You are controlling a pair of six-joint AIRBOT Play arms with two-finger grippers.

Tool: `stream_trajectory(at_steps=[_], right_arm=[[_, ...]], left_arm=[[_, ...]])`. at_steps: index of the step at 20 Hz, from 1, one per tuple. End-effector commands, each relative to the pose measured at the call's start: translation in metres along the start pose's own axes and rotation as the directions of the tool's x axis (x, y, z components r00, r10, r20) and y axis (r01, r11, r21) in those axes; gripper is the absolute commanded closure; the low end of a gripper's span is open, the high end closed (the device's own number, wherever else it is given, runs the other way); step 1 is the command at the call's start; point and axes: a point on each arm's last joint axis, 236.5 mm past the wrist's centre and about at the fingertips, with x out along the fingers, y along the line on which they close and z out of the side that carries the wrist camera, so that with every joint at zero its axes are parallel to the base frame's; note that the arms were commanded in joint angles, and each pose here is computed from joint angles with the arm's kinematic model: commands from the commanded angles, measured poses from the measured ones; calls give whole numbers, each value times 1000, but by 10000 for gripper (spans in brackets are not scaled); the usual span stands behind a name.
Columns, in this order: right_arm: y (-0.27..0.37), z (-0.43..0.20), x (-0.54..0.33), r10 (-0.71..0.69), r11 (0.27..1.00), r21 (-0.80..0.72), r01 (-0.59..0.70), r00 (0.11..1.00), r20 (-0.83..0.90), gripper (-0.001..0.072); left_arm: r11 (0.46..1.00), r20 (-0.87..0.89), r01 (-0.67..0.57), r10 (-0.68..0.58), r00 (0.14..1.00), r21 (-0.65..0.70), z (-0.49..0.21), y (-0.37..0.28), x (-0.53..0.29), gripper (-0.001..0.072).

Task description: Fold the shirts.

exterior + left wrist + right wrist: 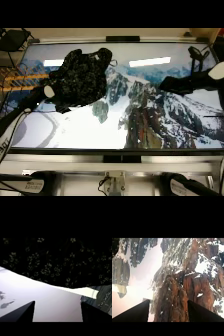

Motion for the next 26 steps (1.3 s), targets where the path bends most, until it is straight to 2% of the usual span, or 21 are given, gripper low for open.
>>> stream_trajectory(at_steps=[1,2,3,4,5,6,8,9,10,11,12,13,14,17,19,20,21,22,24,26], right_arm=[[12,-2,5,6,998,-55,-6,1000,-8,120],[15,0,6,11,998,-56,-10,1000,4,120],[16,3,6,13,998,-59,-12,1000,15,120],[17,4,6,16,998,-57,-15,1000,20,120],[17,4,6,15,998,-57,-14,1000,21,121],[17,4,6,15,998,-57,-14,1000,20,120],[16,4,6,14,998,-57,-13,1000,22,121],[16,5,6,14,998,-57,-12,1000,25,120],[16,7,6,14,998,-54,-12,999,30,120],[16,8,6,14,999,-50,-12,999,36,121],[16,8,6,14,999,-49,-12,999,37,120],[16,8,6,14,999,-49,-12,999,36,121],[16,8,6,14,999,-47,-12,999,35,121],[18,3,18,24,999,34,-25,1000,3,121],[28,-7,47,41,999,17,-40,997,-63,120],[36,-14,65,50,999,-2,-50,994,-97,120],[45,-20,82,60,998,-21,-64,990,-127,120],[54,-28,96,67,996,-41,-74,986,-155,120],[69,-42,118,74,993,-76,-91,976,-205,120],[77,-51,126,77,991,-90,-100,970,-231,120]], left_arm=[[986,174,132,-114,978,-97,39,-16,6,-13],[980,205,160,-134,970,-118,46,-20,8,-13],[972,223,184,-149,963,-146,51,-23,13,20],[968,234,194,-154,960,-161,55,-22,17,109],[966,253,199,-154,955,-163,59,-22,19,265],[964,284,210,-159,946,-161,67,-23,18,322],[956,325,239,-174,930,-171,77,-26,13,323],[954,322,241,-176,930,-176,76,-27,14,360],[955,318,238,-173,932,-177,75,-26,16,484],[955,317,237,-172,933,-179,75,-25,17,535],[955,317,236,-172,933,-178,75,-25,17,575],[955,320,238,-173,932,-178,76,-25,15,581],[959,317,234,-175,932,-160,76,-26,12,659],[986,278,169,-164,947,5,71,-15,-13,662],[995,185,101,-104,977,25,53,9,-25,661],[997,114,75,-78,990,34,39,21,-27,601],[998,33,51,-53,998,45,23,34,-28,279],[999,-15,35,-35,999,19,13,46,-27,-13],[999,-31,14,-16,999,-44,9,70,-23,-13],[991,59,28,-20,998,-128,28,80,-18,-13]])
